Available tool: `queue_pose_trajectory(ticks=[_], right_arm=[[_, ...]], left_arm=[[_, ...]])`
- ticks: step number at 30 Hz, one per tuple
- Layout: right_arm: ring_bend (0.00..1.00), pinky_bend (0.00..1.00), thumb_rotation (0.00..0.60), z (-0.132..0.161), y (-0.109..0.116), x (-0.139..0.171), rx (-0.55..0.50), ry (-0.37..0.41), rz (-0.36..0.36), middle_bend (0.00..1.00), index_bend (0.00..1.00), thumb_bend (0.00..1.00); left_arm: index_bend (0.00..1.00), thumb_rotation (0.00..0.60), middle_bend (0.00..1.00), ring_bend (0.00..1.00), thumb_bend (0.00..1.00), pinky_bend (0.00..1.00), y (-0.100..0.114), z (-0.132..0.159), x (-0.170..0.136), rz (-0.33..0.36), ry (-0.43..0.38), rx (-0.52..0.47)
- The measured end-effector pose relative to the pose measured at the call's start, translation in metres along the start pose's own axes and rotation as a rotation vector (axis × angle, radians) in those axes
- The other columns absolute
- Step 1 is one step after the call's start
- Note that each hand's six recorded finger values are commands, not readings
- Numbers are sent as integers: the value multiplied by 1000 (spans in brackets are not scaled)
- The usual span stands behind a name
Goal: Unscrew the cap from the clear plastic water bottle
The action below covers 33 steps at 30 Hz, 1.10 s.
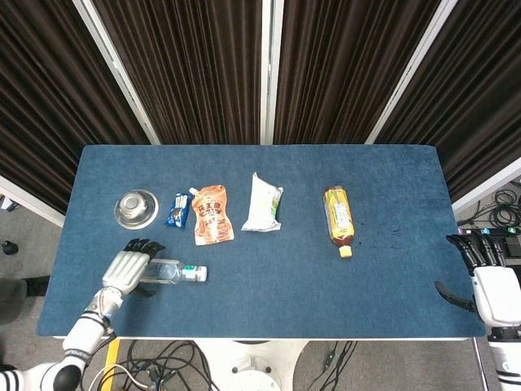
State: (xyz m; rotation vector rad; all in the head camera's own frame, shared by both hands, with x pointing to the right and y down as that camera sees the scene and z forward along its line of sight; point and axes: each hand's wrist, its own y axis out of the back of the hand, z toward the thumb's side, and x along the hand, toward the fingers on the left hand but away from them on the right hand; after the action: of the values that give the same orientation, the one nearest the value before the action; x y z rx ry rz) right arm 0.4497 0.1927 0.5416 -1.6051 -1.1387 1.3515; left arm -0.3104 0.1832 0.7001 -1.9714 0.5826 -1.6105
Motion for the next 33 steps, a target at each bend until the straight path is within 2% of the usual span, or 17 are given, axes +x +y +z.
queue_pose_trajectory(ticks=[6, 9, 13, 16, 19, 22, 25, 29, 33], right_arm=[[40, 25, 600, 0, -1, 0, -1, -2, 1, 160, 150, 132], [40, 25, 600, -1, -1, 0, -3, -4, 4, 160, 150, 132], [40, 25, 600, 0, -2, -1, -4, 2, 7, 160, 150, 132], [40, 24, 600, 3, -1, -2, -2, 10, 8, 160, 150, 132], [40, 23, 600, 10, 3, -5, 0, 29, 10, 161, 150, 130], [40, 21, 600, 24, 9, -12, -4, 72, 21, 159, 150, 105], [30, 14, 600, 47, 14, -21, -20, 142, 67, 155, 150, 97], [1, 1, 600, 89, 18, -36, -67, 260, 161, 100, 144, 96], [0, 0, 590, 140, 20, -50, -116, 384, 258, 11, 132, 89]], left_arm=[[271, 600, 216, 128, 90, 170, -8, 3, 15, 2, 28, 10], [319, 600, 281, 199, 93, 245, -12, 2, 20, 7, 43, -1], [506, 600, 478, 401, 188, 449, -11, 3, 23, 34, 38, -27], [587, 600, 568, 489, 246, 521, -8, 5, 26, 70, 19, -58], [618, 600, 601, 514, 268, 528, -3, 9, 26, 105, -13, -123], [621, 600, 605, 514, 272, 528, 5, 16, 27, 141, -64, -226], [620, 600, 600, 511, 267, 522, 13, 28, 26, 168, -136, -357], [618, 600, 595, 507, 264, 516, 24, 52, 26, 181, -277, -550], [616, 600, 591, 507, 262, 508, 37, 87, 25, 194, -440, -679]])
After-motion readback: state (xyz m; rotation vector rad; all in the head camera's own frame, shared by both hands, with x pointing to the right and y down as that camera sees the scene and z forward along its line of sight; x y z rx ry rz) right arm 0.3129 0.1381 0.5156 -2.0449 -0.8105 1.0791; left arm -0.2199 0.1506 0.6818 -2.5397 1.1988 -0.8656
